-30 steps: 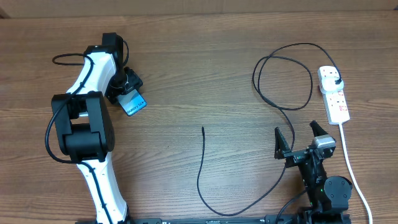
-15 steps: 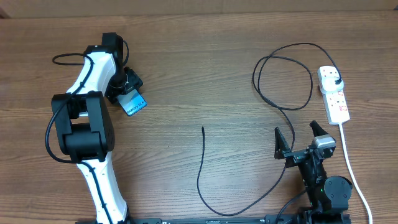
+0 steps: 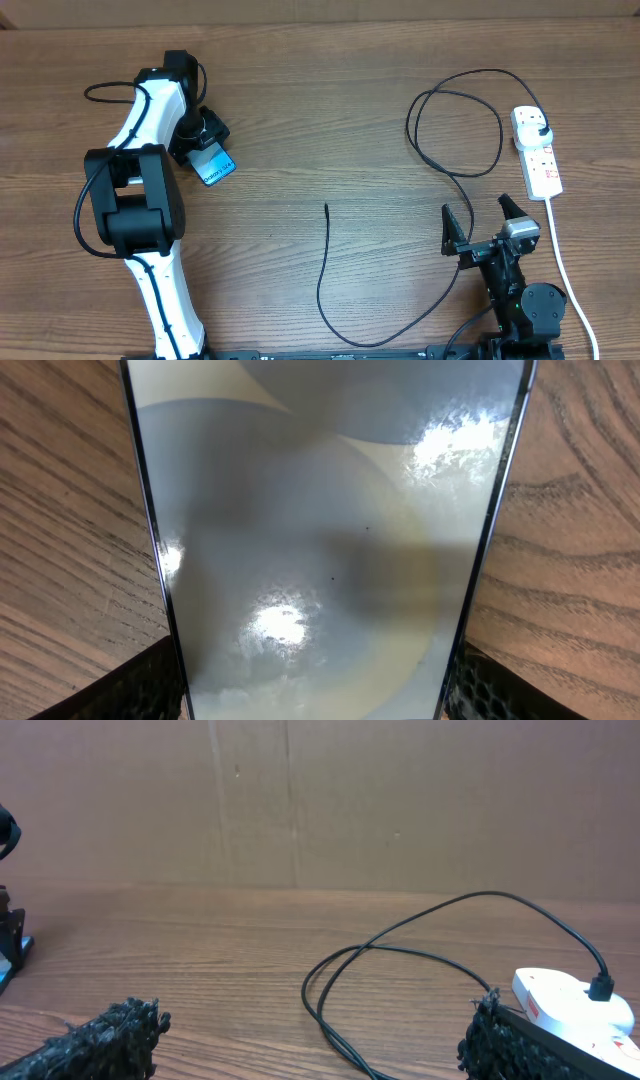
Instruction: Plug charger to phone and switch on socket
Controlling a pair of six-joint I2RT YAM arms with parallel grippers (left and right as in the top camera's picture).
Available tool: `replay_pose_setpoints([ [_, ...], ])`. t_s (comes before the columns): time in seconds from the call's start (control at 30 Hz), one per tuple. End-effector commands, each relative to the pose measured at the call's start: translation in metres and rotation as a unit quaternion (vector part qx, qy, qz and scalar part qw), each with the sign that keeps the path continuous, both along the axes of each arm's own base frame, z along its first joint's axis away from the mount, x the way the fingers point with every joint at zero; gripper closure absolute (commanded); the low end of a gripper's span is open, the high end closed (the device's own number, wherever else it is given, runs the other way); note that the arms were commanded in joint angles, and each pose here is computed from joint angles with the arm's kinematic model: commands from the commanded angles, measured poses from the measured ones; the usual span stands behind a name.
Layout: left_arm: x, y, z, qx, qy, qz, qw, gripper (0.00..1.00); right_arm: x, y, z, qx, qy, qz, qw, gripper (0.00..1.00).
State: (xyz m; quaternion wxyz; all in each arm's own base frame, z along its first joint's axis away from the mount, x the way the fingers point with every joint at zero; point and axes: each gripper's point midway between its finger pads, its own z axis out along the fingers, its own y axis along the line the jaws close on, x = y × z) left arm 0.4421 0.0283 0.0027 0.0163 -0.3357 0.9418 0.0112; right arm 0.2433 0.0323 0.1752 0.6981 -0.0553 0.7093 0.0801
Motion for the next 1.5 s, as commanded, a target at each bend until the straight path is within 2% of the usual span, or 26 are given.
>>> replay_pose_setpoints([
  [0.0,0.004,0.001,0.007,0.013,-0.006,-0.005,1.000,0.96,0.000,-0.002,-0.002,0.002,-0.001,-0.005,1.000,0.00],
  [1.1,0.010,0.002,0.058,0.017,-0.058,-0.005,0.998,0.96,0.000,-0.002,-0.002,0.002,-0.001,-0.005,1.000,0.00],
  [1.47,0.013,-0.007,0.123,-0.005,-0.132,-0.008,0.991,0.96,0.000,-0.002,-0.002,0.002,-0.001,-0.005,1.000,0.00],
])
